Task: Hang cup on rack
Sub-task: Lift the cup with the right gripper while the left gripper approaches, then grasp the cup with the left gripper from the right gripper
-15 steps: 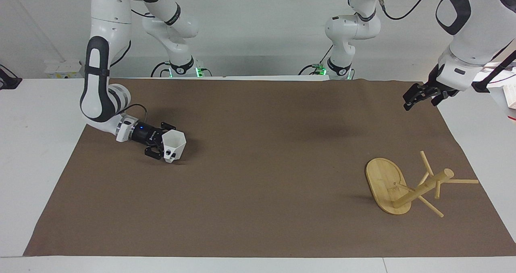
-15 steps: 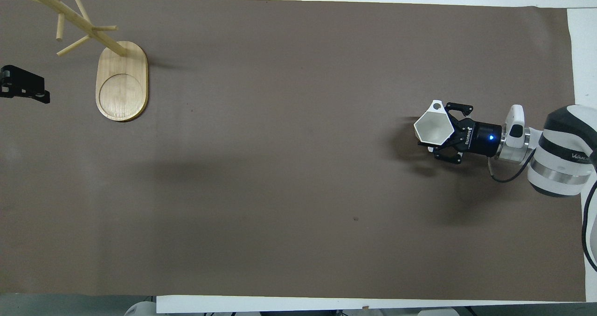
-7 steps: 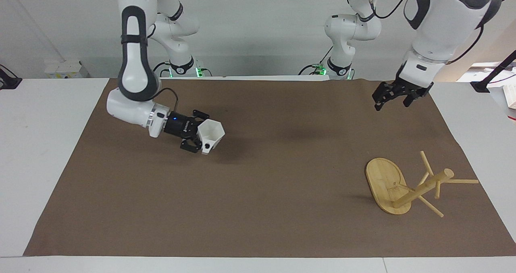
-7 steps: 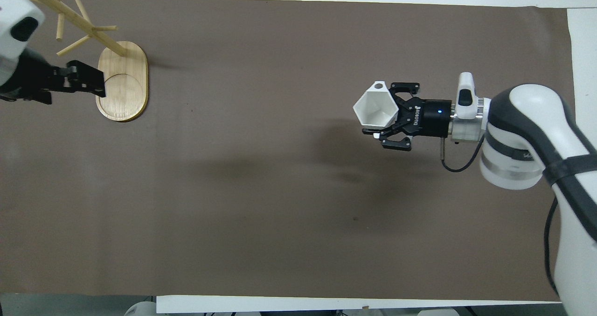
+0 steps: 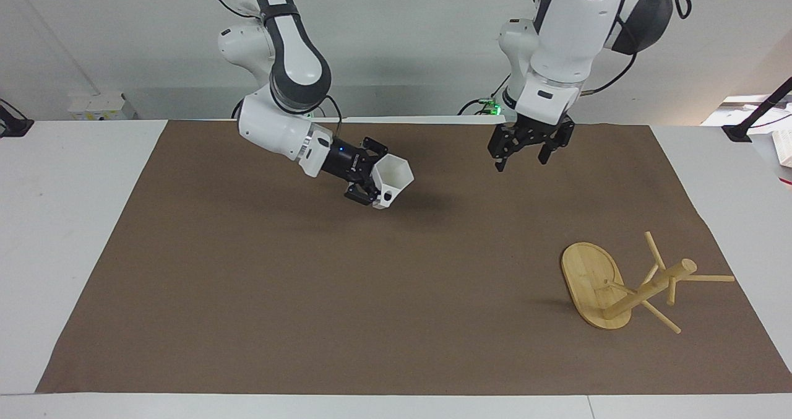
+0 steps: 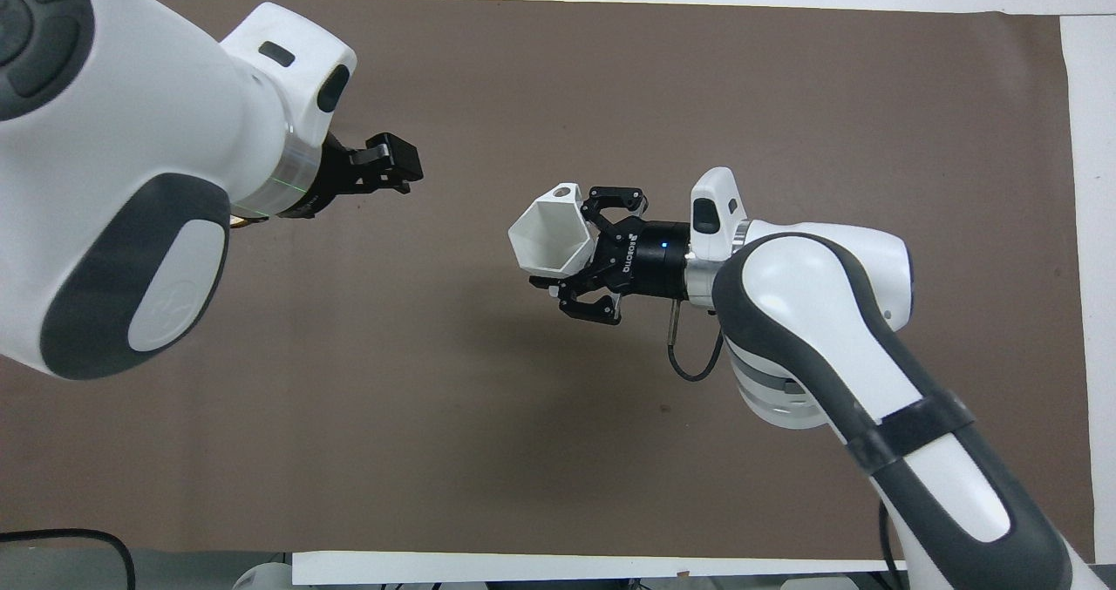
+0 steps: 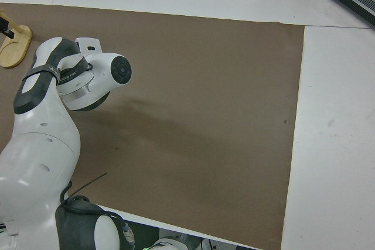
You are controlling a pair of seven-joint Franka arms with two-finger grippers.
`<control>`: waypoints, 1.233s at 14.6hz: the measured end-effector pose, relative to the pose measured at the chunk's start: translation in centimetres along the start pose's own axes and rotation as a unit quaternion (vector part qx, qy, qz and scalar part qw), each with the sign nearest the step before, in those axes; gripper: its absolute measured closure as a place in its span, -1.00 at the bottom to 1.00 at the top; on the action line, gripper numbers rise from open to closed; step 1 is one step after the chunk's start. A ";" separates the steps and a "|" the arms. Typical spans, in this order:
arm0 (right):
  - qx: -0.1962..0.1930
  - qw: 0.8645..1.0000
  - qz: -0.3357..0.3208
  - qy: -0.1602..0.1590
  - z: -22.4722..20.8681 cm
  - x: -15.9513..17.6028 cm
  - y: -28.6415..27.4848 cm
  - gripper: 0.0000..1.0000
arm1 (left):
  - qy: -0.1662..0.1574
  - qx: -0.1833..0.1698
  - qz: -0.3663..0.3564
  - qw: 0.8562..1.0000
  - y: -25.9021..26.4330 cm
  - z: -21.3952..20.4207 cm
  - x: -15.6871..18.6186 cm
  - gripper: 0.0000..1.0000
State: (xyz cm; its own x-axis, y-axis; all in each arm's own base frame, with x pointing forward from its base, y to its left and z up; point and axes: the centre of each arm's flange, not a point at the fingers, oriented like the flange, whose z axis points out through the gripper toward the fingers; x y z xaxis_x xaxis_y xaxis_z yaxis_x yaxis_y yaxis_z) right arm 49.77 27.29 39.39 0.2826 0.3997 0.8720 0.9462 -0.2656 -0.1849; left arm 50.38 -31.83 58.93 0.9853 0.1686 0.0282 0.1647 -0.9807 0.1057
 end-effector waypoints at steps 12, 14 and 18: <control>-0.009 1.000 0.005 -0.003 0.4 0.1 -0.3 -0.59 | -0.081 -0.037 -0.081 0.993 6.4 8.3 -4.9 -0.96; -0.010 1.000 0.005 -0.003 0.4 0.1 -0.2 -0.59 | -0.085 -0.038 -0.081 0.992 6.7 8.4 -5.2 -0.91; -0.010 1.000 0.005 -0.003 0.4 0.1 -0.2 -0.59 | -0.085 -0.046 -0.093 0.991 6.7 8.3 -5.0 -0.15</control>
State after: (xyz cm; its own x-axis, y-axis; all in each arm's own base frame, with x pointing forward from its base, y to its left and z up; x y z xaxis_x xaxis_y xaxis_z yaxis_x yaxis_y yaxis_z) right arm 49.65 27.75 39.37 0.2937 0.4024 0.8671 0.9398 -0.2871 -0.1851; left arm 46.90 -40.10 51.27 0.9330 0.3186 -0.1671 0.3470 -0.9197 0.1839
